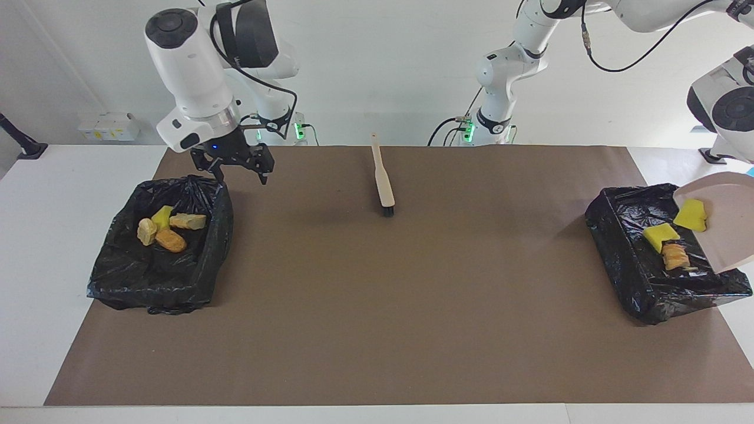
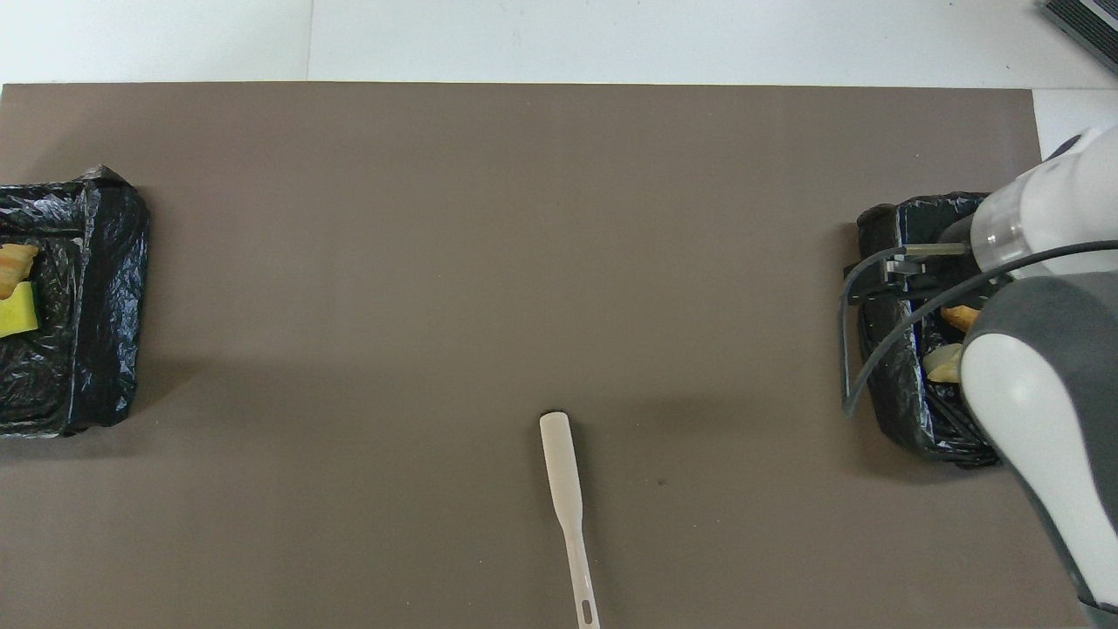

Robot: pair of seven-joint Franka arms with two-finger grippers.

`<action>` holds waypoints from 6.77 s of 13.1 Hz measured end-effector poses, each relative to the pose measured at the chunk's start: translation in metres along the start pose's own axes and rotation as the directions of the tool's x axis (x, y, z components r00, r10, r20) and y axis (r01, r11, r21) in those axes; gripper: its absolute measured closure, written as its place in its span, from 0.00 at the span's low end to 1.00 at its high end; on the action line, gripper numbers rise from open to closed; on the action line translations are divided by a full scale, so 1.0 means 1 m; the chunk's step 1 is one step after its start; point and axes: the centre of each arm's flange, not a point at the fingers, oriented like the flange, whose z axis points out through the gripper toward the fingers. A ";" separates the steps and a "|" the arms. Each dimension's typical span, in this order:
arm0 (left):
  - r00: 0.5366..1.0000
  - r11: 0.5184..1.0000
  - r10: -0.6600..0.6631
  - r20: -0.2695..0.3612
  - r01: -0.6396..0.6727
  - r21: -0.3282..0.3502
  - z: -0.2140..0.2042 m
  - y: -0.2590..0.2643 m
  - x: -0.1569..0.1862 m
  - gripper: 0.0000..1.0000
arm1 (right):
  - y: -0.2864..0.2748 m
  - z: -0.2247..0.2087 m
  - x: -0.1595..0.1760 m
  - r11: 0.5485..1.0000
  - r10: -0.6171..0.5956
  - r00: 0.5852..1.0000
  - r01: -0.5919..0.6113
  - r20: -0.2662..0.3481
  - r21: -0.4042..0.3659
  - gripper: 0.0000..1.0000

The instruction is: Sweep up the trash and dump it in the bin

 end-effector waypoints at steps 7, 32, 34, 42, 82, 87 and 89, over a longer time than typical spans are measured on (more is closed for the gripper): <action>0.998 1.000 -0.016 0.065 0.015 0.016 -0.075 -0.002 0.001 0.69 | 0.035 -0.009 0.002 1.000 0.010 1.000 -0.010 0.001 -0.001 0.00; 0.085 0.202 -0.979 -0.183 0.427 -0.882 -0.373 0.011 0.350 0.69 | 0.039 -0.009 0.002 1.000 0.018 1.000 -0.018 0.002 -0.001 0.00; 0.024 0.157 -0.987 -0.161 0.392 -0.906 -0.404 0.014 0.381 0.69 | 0.039 -0.009 0.002 1.000 0.018 1.000 -0.018 0.002 -0.001 0.00; -0.015 0.010 -1.000 -0.015 0.336 -0.942 -0.488 0.027 0.481 0.69 | 0.039 -0.009 0.002 1.000 0.018 1.000 -0.018 0.002 -0.001 0.00; 0.022 0.102 -0.994 -0.102 0.439 -0.893 -0.250 0.050 0.101 0.00 | 0.039 -0.009 0.002 1.000 0.018 1.000 -0.018 0.002 -0.001 0.00; 0.019 0.101 -0.994 -0.103 0.435 -0.895 -0.251 0.050 0.101 0.00 | 0.039 -0.009 0.002 1.000 0.018 1.000 -0.018 0.002 -0.001 0.00; 0.018 0.101 -0.994 -0.103 0.433 -0.896 -0.251 0.050 0.101 0.00 | 0.039 -0.009 0.002 1.000 0.018 1.000 -0.018 0.002 -0.001 0.00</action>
